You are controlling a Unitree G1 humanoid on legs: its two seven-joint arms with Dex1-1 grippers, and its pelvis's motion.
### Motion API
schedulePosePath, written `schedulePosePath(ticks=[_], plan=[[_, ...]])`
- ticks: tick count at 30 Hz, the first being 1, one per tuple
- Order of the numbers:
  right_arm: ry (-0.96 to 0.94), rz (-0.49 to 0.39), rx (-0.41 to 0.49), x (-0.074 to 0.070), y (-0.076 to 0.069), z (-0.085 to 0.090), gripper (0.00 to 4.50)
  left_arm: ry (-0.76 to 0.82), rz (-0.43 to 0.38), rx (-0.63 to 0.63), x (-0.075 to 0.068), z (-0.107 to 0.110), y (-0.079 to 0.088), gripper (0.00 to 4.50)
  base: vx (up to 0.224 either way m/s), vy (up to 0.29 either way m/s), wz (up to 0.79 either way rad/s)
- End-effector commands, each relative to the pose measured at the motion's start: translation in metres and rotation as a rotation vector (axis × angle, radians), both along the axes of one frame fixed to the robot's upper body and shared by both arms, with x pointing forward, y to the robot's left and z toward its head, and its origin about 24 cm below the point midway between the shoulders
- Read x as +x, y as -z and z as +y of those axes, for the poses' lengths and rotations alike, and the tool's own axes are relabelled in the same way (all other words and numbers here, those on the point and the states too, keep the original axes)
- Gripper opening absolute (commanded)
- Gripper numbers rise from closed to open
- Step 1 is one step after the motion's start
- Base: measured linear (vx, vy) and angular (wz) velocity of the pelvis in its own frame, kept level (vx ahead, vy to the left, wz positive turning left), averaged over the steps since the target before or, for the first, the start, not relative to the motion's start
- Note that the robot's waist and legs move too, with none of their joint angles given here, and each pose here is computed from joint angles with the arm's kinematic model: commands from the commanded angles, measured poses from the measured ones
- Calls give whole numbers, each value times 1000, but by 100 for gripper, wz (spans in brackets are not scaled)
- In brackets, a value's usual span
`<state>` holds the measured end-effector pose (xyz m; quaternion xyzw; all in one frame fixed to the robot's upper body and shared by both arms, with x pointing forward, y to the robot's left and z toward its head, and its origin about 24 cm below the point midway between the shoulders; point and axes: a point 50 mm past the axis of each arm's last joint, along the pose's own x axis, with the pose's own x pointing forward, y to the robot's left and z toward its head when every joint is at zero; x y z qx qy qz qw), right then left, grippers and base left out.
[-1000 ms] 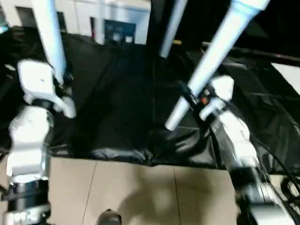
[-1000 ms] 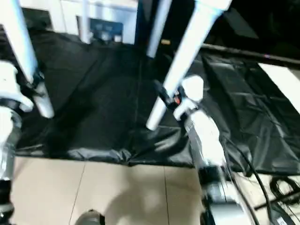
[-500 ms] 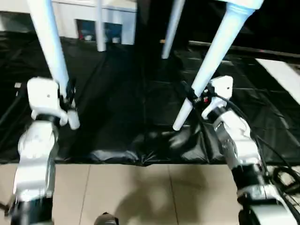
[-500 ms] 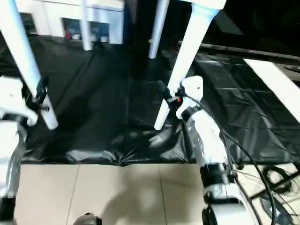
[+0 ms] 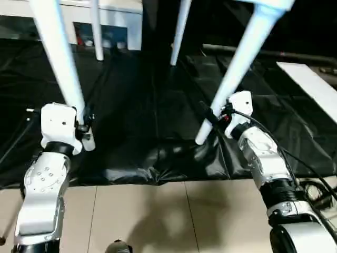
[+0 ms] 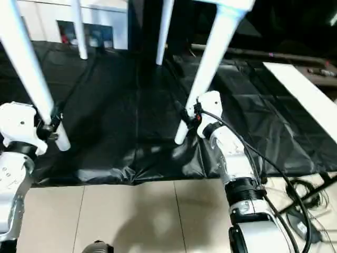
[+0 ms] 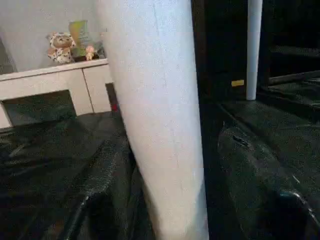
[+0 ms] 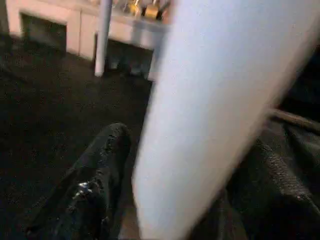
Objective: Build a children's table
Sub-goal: Flip table
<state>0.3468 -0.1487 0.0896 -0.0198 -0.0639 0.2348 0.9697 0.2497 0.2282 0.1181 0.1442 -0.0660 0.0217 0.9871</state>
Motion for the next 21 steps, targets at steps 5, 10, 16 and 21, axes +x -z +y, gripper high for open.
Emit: schedulePosePath(ticks=[5, 10, 16, 21], plan=[[63, -47, 113, -26, -2, -13, 374, -9, -23, 2, -28, 2, 3, 357, 0, 0, 0], [105, -8, 86, -51, 10, -15, 375, 23, -2, -63, -44, -4, 12, 370, 0, 0, 0], [139, 80, 48, -84, 25, -21, 375, -19, 32, -139, -58, -10, 20, 370, 0, 0, 0], [112, 249, 38, -120, 42, -16, 375, -62, 107, -161, -66, -18, 28, 370, 0, 0, 0]])
